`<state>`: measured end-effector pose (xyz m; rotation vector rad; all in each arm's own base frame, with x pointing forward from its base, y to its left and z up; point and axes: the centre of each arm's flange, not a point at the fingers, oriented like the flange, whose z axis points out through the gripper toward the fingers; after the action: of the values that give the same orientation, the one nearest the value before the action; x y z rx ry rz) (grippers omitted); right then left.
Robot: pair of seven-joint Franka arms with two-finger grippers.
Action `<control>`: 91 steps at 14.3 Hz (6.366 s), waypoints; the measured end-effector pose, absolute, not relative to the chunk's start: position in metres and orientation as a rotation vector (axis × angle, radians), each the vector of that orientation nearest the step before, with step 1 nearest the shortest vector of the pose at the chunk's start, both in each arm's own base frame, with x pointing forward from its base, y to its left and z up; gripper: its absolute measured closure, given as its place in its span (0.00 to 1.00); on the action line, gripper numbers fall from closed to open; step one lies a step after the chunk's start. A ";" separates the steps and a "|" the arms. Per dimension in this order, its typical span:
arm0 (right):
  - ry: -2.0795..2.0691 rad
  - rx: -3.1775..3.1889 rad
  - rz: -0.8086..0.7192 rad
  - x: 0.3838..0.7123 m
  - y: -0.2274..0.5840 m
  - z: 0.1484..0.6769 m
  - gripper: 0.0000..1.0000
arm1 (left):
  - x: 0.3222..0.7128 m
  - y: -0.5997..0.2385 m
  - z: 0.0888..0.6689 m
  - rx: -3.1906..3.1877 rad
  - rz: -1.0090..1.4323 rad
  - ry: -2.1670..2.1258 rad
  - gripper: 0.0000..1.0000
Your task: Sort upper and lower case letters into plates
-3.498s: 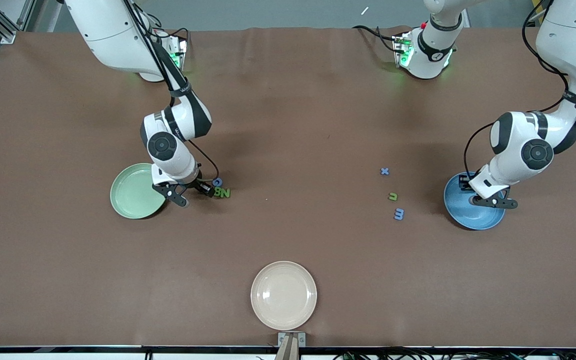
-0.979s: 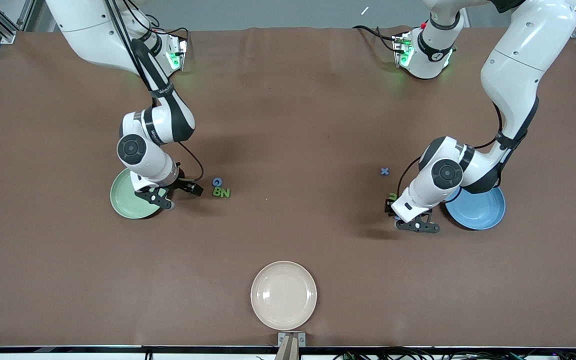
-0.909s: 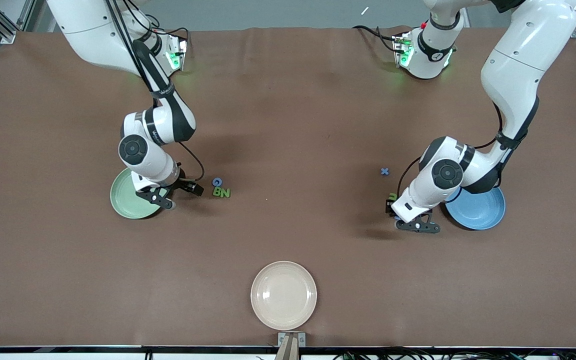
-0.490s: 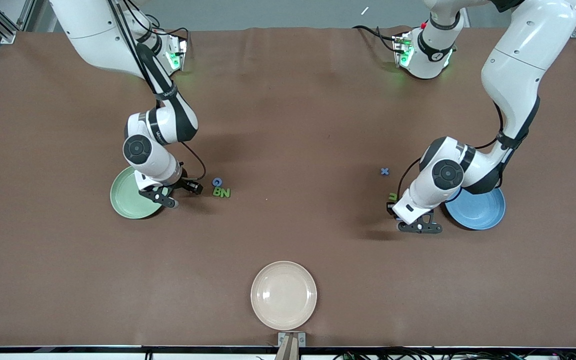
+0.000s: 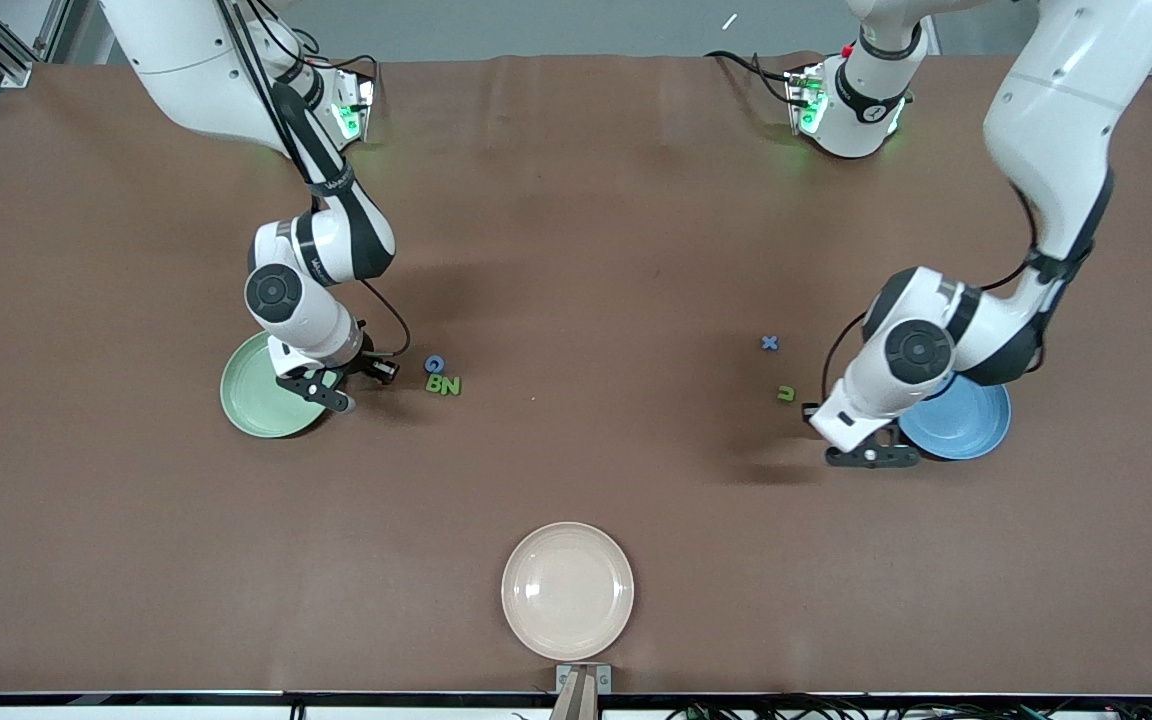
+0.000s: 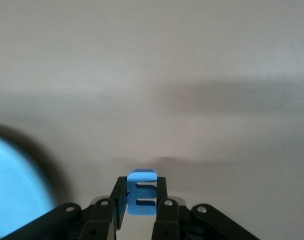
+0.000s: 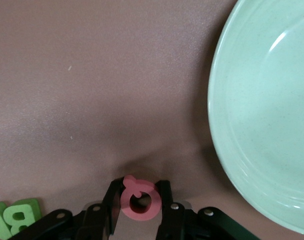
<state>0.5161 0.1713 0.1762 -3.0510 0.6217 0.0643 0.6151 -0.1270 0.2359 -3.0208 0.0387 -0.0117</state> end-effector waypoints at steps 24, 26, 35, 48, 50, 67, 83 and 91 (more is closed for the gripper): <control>0.435 -3.077 0.223 0.523 0.002 0.191 0.55 | 0.588 0.082 0.200 -3.029 0.078 0.393 0.73; 0.431 -3.077 0.219 0.525 0.004 0.193 0.36 | 0.587 0.087 0.196 -3.027 0.084 0.393 0.73; 0.307 -3.090 0.199 0.533 0.183 0.265 0.00 | 0.585 0.091 0.190 -3.033 0.095 0.389 0.63; 0.092 -3.117 0.052 0.492 0.276 0.178 0.04 | 0.586 -0.061 0.261 -3.044 0.056 0.298 0.00; 0.086 -3.121 0.054 0.488 0.280 0.170 0.06 | 0.580 -0.098 0.255 -3.061 0.063 0.252 0.00; 0.019 -3.131 -0.010 0.491 0.282 0.173 0.35 | 0.533 -0.179 0.181 -3.150 -0.026 0.271 0.27; 0.118 -3.157 0.236 0.543 0.178 0.232 0.65 | 0.537 -0.175 0.178 -3.153 -0.066 0.285 0.73; -0.017 -3.115 0.229 0.543 0.036 0.226 0.65 | 0.567 -0.133 0.228 -3.110 -0.219 0.173 0.73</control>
<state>0.5432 0.0356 0.2257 -3.1150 -0.0166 0.2290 0.5673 -0.1331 0.2278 -3.1095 0.1727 -0.2188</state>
